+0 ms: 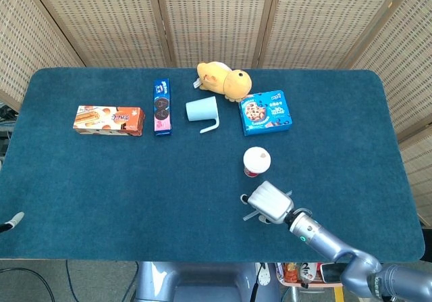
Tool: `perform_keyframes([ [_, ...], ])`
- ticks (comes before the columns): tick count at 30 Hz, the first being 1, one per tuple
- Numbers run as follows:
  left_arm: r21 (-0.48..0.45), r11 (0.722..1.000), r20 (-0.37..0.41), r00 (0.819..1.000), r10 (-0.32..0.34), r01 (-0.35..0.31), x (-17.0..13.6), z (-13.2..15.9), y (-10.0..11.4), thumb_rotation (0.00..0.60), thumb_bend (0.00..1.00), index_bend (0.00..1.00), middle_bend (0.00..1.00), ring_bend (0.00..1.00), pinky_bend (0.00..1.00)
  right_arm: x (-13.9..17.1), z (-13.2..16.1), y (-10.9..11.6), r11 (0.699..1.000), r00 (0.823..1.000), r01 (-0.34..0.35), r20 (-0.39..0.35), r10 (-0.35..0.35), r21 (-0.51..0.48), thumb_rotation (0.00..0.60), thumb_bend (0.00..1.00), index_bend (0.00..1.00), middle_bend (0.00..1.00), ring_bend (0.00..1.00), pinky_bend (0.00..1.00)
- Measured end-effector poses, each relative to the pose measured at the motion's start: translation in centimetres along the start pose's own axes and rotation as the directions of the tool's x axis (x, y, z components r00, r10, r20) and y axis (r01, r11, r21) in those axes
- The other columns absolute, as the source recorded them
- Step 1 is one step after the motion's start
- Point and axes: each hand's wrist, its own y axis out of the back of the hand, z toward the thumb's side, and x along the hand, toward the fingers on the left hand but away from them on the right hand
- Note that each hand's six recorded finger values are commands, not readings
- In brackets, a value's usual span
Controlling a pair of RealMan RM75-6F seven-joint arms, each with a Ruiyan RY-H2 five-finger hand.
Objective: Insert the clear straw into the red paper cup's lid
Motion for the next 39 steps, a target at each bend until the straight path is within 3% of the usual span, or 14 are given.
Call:
perform_keyframes([
  [6,-0.002,1.000,-0.002,1.000,-0.003,0.003,0.1,-0.1,0.0,0.600,0.15,0.00,0.00,0.00,0.00,-0.4,-0.4,-1.6,0.996,0.998,-0.035,0.041,0.038,-0.077,0.600,0.23,0.49,0.92,0.86,1.00],
  [15,-0.002,1.000,-0.001,1.000,-0.005,0.005,0.1,0.0,-0.1,0.600,0.15,0.00,0.00,0.00,0.00,-0.2,-0.6,-3.4,0.995,0.996,-0.066,0.051,0.070,-0.082,0.600,0.27,0.52,0.92,0.86,1.00],
  [23,-0.001,1.000,-0.002,1.000,-0.012,0.012,0.1,0.0,-0.2,0.600,0.16,0.00,0.00,0.00,0.00,-0.5,-0.4,-3.9,0.995,0.997,-0.056,0.044,0.059,-0.079,0.600,0.34,0.52,0.92,0.87,1.00],
  [39,0.001,1.000,-0.004,1.000,-0.019,0.019,0.2,0.0,-0.4,0.600,0.16,0.00,0.00,0.00,0.00,-0.6,-0.1,-5.0,0.997,0.998,-0.063,0.026,0.064,-0.042,0.600,0.37,0.52,0.92,0.86,1.00],
])
